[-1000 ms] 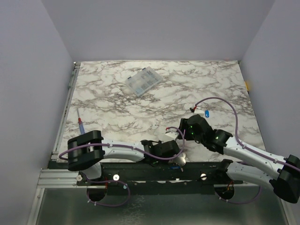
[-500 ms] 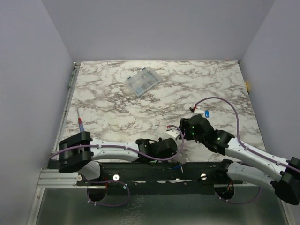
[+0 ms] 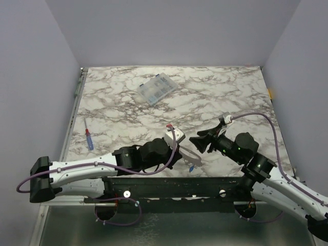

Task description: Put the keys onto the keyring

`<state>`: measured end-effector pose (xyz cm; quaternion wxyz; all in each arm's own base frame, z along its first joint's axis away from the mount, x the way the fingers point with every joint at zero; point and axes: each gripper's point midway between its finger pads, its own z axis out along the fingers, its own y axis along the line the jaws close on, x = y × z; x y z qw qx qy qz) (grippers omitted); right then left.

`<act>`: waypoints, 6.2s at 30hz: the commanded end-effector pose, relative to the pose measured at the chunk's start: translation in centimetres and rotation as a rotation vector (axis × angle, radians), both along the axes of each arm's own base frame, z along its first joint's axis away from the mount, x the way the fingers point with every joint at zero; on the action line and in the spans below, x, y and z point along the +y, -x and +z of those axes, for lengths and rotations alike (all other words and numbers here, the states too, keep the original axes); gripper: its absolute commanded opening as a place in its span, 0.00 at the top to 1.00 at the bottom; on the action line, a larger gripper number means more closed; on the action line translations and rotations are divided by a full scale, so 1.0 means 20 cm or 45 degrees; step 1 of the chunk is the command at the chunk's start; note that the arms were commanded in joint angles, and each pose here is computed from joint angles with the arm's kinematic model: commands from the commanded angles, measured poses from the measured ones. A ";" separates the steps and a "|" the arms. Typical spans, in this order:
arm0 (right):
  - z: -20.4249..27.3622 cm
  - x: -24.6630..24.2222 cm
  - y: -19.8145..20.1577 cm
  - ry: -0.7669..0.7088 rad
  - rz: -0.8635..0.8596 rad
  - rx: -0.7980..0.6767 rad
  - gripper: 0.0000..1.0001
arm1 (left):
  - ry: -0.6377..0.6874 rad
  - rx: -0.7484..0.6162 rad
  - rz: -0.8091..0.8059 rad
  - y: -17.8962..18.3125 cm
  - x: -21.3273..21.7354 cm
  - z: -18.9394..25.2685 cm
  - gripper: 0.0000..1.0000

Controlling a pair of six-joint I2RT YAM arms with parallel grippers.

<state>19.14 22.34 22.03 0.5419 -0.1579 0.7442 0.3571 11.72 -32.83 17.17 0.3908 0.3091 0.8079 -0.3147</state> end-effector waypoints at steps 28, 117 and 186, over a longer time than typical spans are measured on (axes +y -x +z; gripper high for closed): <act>0.28 0.39 0.47 -0.042 1.107 -0.305 0.53 | 0.221 -0.502 -0.387 0.13 0.20 0.56 1.00; 0.37 0.52 0.47 -0.092 1.230 -0.462 0.99 | 0.445 -0.493 -0.440 0.20 0.17 0.74 0.40; 0.58 0.47 0.35 -0.161 0.953 -0.619 0.99 | 0.572 -0.550 -0.251 0.16 0.39 0.83 0.74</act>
